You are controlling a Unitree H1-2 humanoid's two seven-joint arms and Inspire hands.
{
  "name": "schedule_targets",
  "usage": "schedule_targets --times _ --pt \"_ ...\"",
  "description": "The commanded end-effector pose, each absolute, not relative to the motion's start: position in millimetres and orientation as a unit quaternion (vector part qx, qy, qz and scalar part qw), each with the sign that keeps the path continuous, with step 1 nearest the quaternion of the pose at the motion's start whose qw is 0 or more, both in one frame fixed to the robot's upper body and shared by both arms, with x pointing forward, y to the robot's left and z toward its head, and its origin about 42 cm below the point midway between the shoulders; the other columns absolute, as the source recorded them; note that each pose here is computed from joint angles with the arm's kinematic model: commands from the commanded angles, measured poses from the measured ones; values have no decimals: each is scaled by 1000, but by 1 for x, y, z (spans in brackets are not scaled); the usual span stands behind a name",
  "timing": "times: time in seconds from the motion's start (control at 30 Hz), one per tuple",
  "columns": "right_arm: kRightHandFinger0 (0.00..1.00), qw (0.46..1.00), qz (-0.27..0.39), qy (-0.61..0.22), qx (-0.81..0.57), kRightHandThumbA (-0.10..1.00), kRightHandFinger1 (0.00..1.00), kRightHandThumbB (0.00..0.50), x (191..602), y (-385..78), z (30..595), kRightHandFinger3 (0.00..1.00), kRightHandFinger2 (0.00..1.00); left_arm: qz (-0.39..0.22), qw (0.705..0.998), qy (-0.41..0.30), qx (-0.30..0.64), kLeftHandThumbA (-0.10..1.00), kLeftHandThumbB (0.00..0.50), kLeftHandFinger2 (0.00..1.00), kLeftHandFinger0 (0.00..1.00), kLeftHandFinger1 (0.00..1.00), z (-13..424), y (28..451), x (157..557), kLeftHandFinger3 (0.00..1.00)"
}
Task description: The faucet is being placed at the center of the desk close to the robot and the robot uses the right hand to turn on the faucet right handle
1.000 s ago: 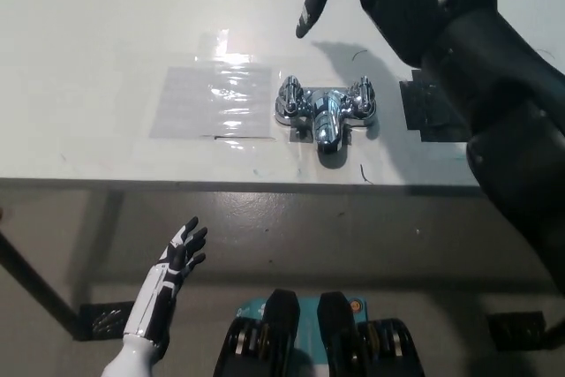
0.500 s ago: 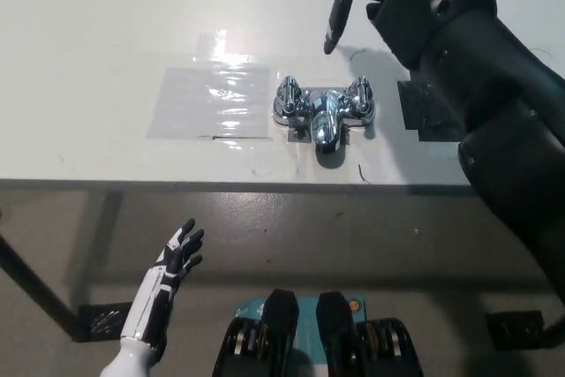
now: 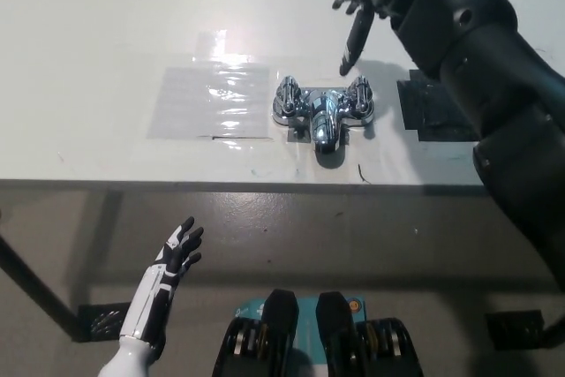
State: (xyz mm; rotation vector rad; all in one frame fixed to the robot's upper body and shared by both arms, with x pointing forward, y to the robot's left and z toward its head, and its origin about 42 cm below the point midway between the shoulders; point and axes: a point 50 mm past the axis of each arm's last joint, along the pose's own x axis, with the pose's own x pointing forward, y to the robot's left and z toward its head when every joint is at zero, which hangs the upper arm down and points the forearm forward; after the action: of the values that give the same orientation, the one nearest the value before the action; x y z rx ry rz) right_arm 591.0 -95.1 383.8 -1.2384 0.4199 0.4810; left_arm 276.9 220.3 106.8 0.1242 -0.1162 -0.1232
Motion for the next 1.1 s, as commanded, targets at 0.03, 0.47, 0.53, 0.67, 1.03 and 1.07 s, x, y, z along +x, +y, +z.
schedule_targets --times 0.03,0.47,0.53,0.67,1.03,1.07 --pt "1000 749 191 174 -610 1000 1000 196 593 -95 404 1000 1000 -57 992 -93 65 1000 81 1000 1000 1000 122 226 280 1000" --pt "1000 734 194 188 -623 1000 1000 192 591 -93 386 1000 1000 -59 991 -91 75 1000 85 1000 1000 1000 125 226 283 1000" --pt "1000 738 195 189 -617 1000 1000 187 591 -93 383 1000 1000 -58 991 -92 76 1000 85 1000 1000 1000 126 226 283 1000" --pt "1000 738 195 190 -617 1000 1000 201 591 -91 383 1000 1000 -55 991 -90 77 1000 78 1000 1000 1000 128 225 283 1000" --pt "1000 725 204 199 -626 1000 1000 192 590 -89 379 1000 1000 -56 991 -98 77 1000 84 1000 1000 1000 131 226 283 1000" --pt "1000 725 205 201 -626 1000 1000 183 589 -89 378 1000 1000 -57 991 -97 75 1000 78 1000 1000 1000 131 225 283 1000"
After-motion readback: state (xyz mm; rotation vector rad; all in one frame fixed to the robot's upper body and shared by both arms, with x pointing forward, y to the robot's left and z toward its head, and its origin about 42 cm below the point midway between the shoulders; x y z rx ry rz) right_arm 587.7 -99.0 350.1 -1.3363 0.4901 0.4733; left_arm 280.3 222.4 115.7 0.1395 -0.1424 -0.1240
